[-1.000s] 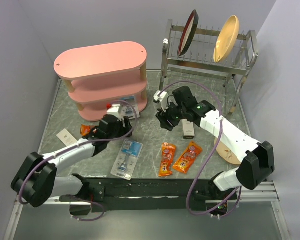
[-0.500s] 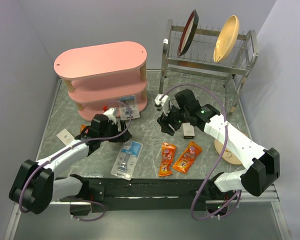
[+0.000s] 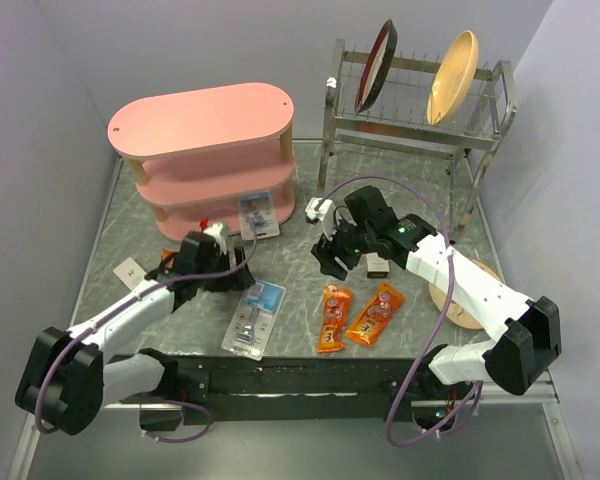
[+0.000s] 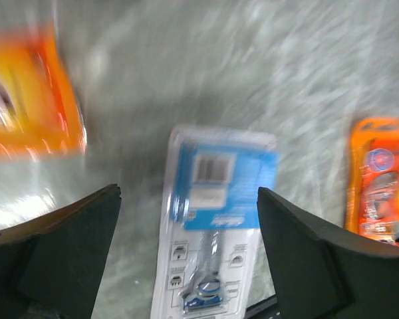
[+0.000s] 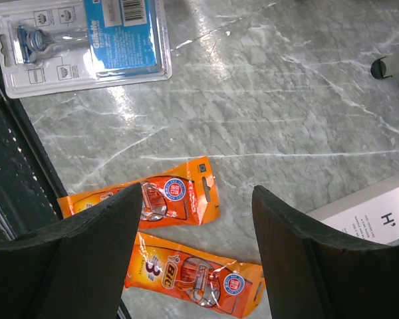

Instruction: Place and organize the shaving razors onto the shelf

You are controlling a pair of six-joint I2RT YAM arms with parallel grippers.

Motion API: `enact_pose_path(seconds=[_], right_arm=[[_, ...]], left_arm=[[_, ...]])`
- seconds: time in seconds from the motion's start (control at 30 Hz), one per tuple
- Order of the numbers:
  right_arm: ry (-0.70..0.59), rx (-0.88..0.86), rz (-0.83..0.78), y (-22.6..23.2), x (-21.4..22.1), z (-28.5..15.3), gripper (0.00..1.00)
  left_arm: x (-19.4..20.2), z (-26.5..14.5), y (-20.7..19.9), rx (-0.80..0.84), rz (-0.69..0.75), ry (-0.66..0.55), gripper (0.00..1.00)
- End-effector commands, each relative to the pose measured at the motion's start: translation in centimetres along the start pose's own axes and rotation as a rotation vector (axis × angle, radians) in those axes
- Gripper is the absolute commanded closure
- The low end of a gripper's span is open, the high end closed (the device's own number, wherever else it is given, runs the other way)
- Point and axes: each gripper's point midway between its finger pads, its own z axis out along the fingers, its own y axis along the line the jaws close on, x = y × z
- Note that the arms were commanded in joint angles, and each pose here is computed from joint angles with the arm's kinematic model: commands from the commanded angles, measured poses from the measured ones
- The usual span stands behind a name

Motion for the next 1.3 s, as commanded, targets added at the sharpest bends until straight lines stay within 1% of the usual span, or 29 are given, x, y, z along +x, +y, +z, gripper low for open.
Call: enact_pose_path(seconds=[0.0, 0.03, 0.07, 0.1, 0.13, 0.17, 0.2, 0.23, 0.27, 0.3, 0.33, 0.37, 0.4, 0.43, 0.47, 0.5, 0.57, 0.6, 0.63, 0.67, 0.7, 0.77, 0.9, 0.93, 1.1, 1.17, 1.27], right_arm=[[-0.025, 0.023, -0.005, -0.3, -0.9, -0.5, 0.26], [-0.023, 0.023, -0.009, -0.3, -0.8, -0.4, 0.26], [-0.02, 0.023, -0.009, -0.3, -0.8, -0.4, 0.25], [-0.018, 0.027, -0.011, -0.5, -0.9, -0.3, 0.26], [-0.021, 0.029, -0.014, -0.6, -1.0, -0.3, 0.25], [-0.016, 0.027, -0.015, -0.7, -1.0, -0.1, 0.25], [-0.022, 0.03, -0.019, -0.8, -1.3, -0.2, 0.25], [-0.02, 0.031, -0.021, -0.9, -1.3, -0.1, 0.25], [-0.02, 0.032, -0.025, -1.0, -1.4, 0.0, 0.25], [-0.023, 0.035, -0.027, -1.1, -1.6, 0.0, 0.25], [-0.023, 0.039, -0.032, -1.1, -1.6, 0.0, 0.25], [-0.025, 0.043, -0.033, -1.2, -1.7, -0.1, 0.25], [-0.022, 0.045, -0.034, -1.2, -1.5, 0.0, 0.25], [-0.023, 0.048, -0.031, -1.3, -1.4, -0.1, 0.25], [-0.021, 0.048, -0.031, -1.2, -1.3, -0.1, 0.25], [-0.019, 0.046, -0.03, -1.1, -1.2, 0.0, 0.25], [-0.016, 0.041, -0.024, -1.0, -1.0, 0.0, 0.25], [-0.016, 0.04, -0.025, -0.9, -1.0, 0.0, 0.25], [-0.017, 0.038, -0.027, -0.9, -1.0, 0.1, 0.25], [-0.016, 0.038, -0.03, -0.9, -1.0, 0.1, 0.25], [-0.017, 0.038, -0.03, -0.9, -1.0, 0.1, 0.25], [-0.019, 0.042, -0.033, -1.0, -0.9, 0.0, 0.25], [-0.021, 0.053, -0.034, -0.9, -0.7, -0.3, 0.24], [-0.019, 0.056, -0.036, -0.9, -0.5, -0.4, 0.24], [-0.016, 0.062, -0.037, -0.8, -0.1, -0.6, 0.24], [-0.017, 0.058, -0.037, -0.7, 0.0, -0.6, 0.24], [-0.017, 0.056, -0.037, -0.8, -0.1, -0.6, 0.24]], left_arm=[[-7.4, -3.5, -3.5, 0.069, 0.255, -0.127, 0.09], [-6.4, -4.2, -4.5, 0.148, 0.387, -0.06, 0.09], [-8.0, -5.4, -6.0, 0.189, 0.454, -0.082, 0.09], [-7.7, -5.6, -6.3, 0.214, 0.501, -0.045, 0.09], [-7.6, -5.9, -6.2, 0.238, 0.627, -0.024, 0.09], [-7.4, -6.7, -6.0, 0.224, 0.656, 0.02, 0.09], [-6.9, -6.5, -5.4, 0.216, 0.683, 0.055, 0.09], [-6.7, -6.6, -4.7, 0.213, 0.772, 0.072, 0.09], [-6.8, -6.6, -3.2, 0.147, 0.797, 0.091, 0.08], [-7.3, -6.7, -1.9, 0.111, 0.814, 0.084, 0.08], [-7.9, -6.8, -0.5, 0.071, 0.871, 0.076, 0.07], [-8.3, -6.8, 0.8, 0.04, 0.897, 0.076, 0.06], [-8.1, -7.1, 2.8, 0.02, 0.889, 0.116, 0.06], [-8.1, -7.1, 3.9, 0.025, 0.97, 0.142, 0.06], [-8.3, -7.0, 4.8, 0.012, 0.976, 0.154, 0.06], [-8.3, -7.0, 6.5, -0.002, 0.952, 0.181, 0.06], [-9.3, -7.0, 7.6, -0.006, 1.004, 0.188, 0.05], [-9.3, -6.7, 8.7, -0.011, 0.999, 0.216, 0.05], [-9.6, -6.6, 9.0, -0.006, 1.038, 0.233, 0.05], [-9.3, -6.1, 9.6, 0.002, 1.036, 0.272, 0.05], [-9.2, -6.0, 10.1, 0.006, 1.057, 0.298, 0.06], [-8.9, -5.4, 10.9, 0.01, 1.049, 0.337, 0.07], [-8.8, -4.2, 13.4, -0.057, 1.104, 0.373, 0.08], [-8.4, -4.0, 14.3, -0.078, 1.111, 0.402, 0.09], [-9.0, -2.9, 17.3, -0.146, 1.097, 0.402, 0.11], [-9.2, -2.2, 17.9, -0.167, 1.115, 0.395, 0.12], [-8.2, -1.2, 18.4, -0.153, 1.108, 0.413, 0.14]])
